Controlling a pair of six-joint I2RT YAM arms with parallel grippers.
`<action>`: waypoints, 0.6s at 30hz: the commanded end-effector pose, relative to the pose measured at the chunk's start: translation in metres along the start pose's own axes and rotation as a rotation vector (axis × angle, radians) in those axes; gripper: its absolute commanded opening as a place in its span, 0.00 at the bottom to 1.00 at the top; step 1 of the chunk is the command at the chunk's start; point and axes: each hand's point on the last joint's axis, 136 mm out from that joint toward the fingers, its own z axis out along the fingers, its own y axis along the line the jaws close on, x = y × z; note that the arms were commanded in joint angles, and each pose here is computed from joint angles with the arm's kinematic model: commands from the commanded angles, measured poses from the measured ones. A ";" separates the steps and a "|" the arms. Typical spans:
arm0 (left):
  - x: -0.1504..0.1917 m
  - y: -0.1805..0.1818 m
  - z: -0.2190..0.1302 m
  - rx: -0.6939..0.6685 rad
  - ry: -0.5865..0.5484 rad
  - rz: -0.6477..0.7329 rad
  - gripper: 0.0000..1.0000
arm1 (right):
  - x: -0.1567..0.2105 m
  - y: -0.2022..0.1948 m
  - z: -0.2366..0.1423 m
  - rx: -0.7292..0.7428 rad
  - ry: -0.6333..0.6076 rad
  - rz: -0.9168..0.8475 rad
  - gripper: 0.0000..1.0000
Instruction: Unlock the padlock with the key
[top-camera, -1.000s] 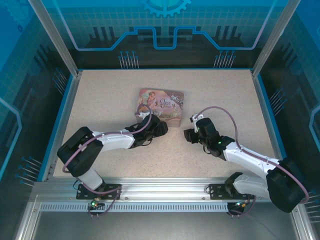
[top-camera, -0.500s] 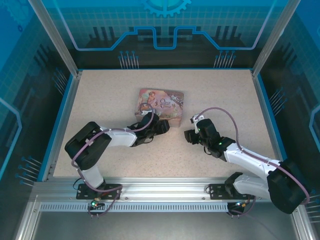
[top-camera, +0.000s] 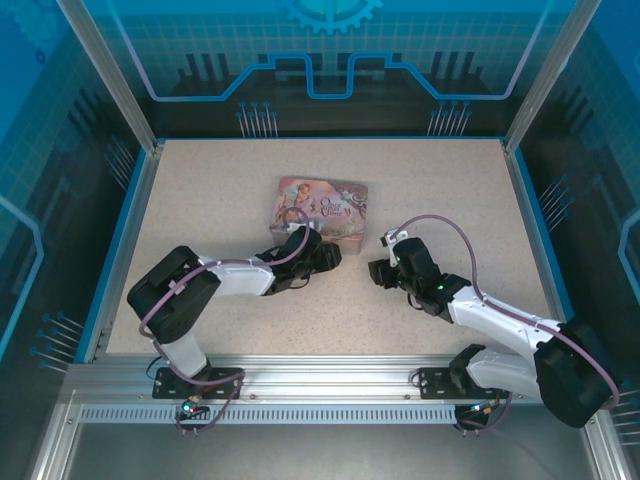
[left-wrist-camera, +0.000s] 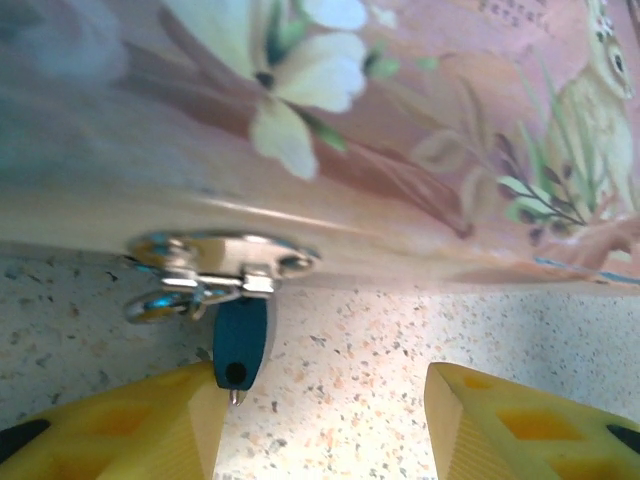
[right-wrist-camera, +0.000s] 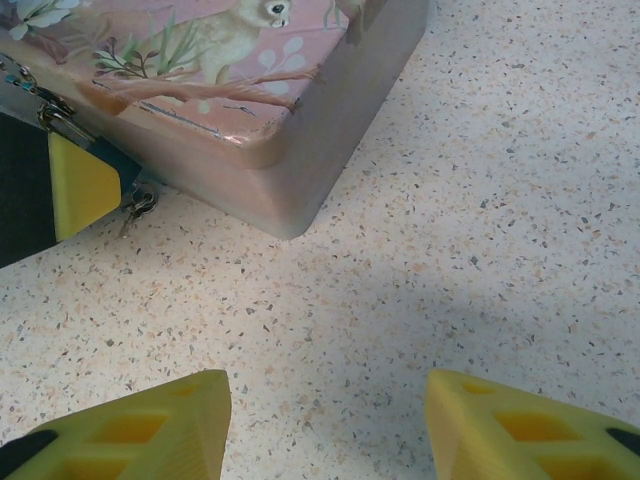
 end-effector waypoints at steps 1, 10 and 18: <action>-0.017 -0.026 -0.011 0.036 -0.035 -0.017 0.55 | 0.005 -0.008 -0.002 0.023 0.001 0.009 0.54; -0.021 -0.038 -0.001 0.063 -0.039 -0.025 0.55 | 0.006 -0.009 -0.005 0.026 -0.004 0.014 0.54; -0.031 -0.038 -0.045 0.086 -0.100 0.010 0.61 | 0.001 0.011 -0.016 -0.103 -0.039 -0.045 0.55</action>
